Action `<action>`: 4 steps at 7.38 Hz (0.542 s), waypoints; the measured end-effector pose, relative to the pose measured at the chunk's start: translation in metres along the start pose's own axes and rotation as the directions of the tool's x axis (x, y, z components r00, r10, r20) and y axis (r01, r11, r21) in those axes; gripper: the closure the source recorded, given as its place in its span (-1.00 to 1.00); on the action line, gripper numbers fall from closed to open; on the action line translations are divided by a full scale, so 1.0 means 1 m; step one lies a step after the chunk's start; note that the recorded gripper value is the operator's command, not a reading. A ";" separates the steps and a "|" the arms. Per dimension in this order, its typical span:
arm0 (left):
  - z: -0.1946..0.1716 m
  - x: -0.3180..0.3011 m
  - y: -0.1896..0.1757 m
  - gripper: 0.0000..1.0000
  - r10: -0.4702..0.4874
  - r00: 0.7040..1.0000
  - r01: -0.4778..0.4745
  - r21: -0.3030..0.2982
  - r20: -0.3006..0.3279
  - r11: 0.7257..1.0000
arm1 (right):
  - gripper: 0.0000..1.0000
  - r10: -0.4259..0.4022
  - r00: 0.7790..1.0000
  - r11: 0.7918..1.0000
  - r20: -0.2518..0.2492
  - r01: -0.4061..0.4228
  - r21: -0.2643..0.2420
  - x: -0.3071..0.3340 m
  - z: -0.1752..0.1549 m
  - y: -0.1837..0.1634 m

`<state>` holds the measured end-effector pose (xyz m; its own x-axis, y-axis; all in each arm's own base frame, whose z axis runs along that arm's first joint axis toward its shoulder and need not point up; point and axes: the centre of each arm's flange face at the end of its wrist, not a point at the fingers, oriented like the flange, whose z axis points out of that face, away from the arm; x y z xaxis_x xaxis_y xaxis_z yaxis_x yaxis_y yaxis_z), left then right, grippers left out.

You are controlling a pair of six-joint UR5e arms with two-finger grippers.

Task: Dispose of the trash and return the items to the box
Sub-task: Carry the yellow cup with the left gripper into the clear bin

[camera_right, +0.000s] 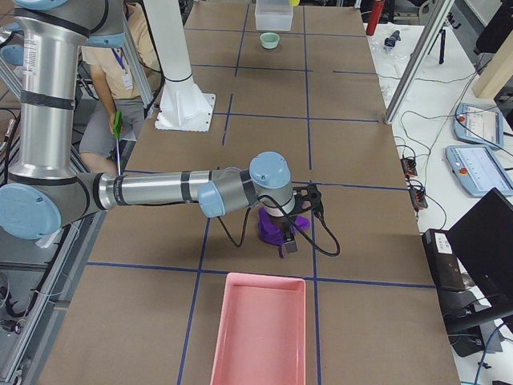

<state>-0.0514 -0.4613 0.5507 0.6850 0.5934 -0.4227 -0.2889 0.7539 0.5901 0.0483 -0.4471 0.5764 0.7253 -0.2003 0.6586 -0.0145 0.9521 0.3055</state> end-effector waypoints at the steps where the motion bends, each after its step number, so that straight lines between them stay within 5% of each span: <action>1: 0.022 -0.010 0.052 1.00 0.013 1.000 -0.013 0.002 -0.016 1.000 | -1.00 0.000 1.000 1.000 0.002 0.000 0.001 0.000 0.000 0.000; 4: 0.062 -0.009 0.152 1.00 0.030 0.998 -0.029 0.025 -0.048 0.999 | -1.00 -0.001 1.000 1.000 0.004 0.001 0.001 -0.001 0.000 0.000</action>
<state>-0.0601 -0.3696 0.6877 0.6430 0.6287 -0.4373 -0.2921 0.7292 0.6188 0.0480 -0.4468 0.5757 0.7224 -0.2026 0.6612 -0.0140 0.9516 0.3069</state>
